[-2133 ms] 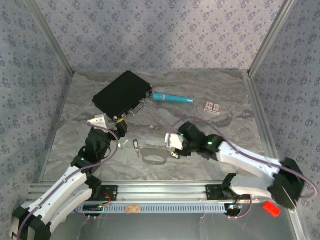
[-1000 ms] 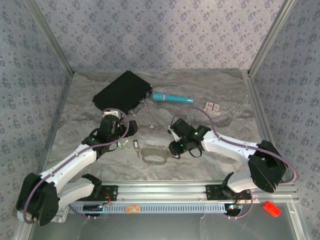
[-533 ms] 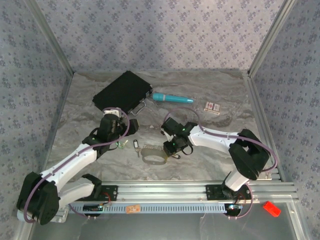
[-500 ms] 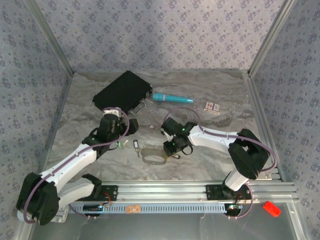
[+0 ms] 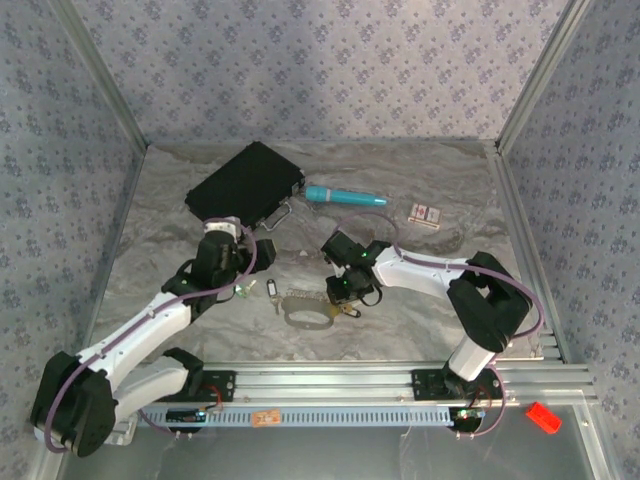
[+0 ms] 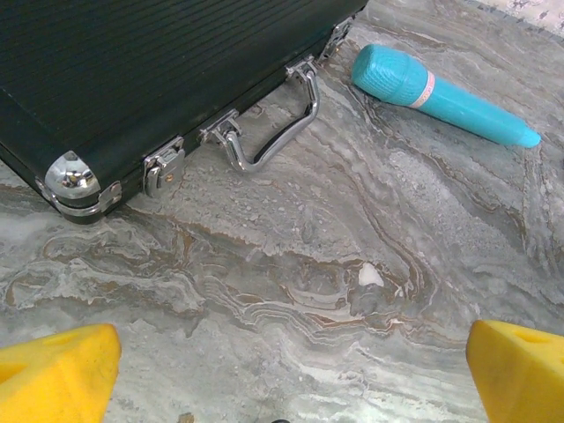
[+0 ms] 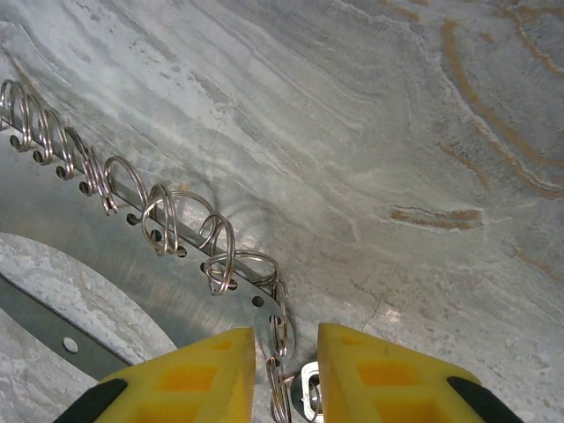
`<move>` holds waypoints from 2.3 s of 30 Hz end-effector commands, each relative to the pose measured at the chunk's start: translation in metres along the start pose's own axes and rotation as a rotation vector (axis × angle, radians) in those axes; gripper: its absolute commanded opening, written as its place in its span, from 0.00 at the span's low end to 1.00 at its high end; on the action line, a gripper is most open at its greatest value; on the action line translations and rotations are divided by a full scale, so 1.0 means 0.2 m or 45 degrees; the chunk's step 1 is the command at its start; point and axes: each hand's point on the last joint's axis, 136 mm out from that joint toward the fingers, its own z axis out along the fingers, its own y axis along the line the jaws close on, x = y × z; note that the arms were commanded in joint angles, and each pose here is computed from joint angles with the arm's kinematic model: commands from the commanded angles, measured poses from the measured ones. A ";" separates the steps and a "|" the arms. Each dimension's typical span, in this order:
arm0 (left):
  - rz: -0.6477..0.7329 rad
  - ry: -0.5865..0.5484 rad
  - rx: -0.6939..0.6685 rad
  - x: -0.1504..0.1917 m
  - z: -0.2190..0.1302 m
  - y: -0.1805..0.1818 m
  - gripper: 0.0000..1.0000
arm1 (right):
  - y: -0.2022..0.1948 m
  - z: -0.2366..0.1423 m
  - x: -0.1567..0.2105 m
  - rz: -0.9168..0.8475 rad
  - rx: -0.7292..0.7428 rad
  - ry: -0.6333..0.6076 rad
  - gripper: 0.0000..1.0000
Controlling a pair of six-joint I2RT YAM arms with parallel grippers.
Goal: Put the keys on the keyring
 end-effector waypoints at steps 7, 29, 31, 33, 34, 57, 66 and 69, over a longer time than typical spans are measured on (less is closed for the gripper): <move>0.021 -0.058 0.005 -0.04 -0.03 0.00 1.00 | 0.01 0.04 -0.03 0.021 0.007 0.026 0.20; 0.066 -0.110 -0.011 -0.08 -0.08 0.01 1.00 | 0.01 -0.04 -0.08 -0.040 0.026 -0.061 0.00; 0.094 -0.119 -0.004 -0.09 -0.09 0.00 0.99 | 0.00 -0.11 -0.10 -0.085 0.066 -0.120 0.00; 0.131 -0.126 0.021 -0.10 -0.10 -0.03 0.97 | 0.01 -0.18 -0.14 -0.150 0.086 -0.195 0.00; 0.153 -0.137 0.040 -0.12 -0.11 -0.04 0.96 | 0.02 -0.22 -0.16 -0.189 0.092 -0.240 0.00; 0.911 -0.191 0.911 0.24 -0.38 -0.64 0.44 | 0.41 -0.73 -0.18 -0.997 -0.507 -0.691 0.00; 1.206 -0.226 1.159 0.45 -0.46 -0.72 0.25 | 0.49 -0.77 -0.06 -1.239 -0.618 -0.742 0.00; 1.215 -0.217 1.191 0.47 -0.47 -0.74 0.22 | 0.51 -0.77 -0.02 -1.345 -0.623 -0.762 0.00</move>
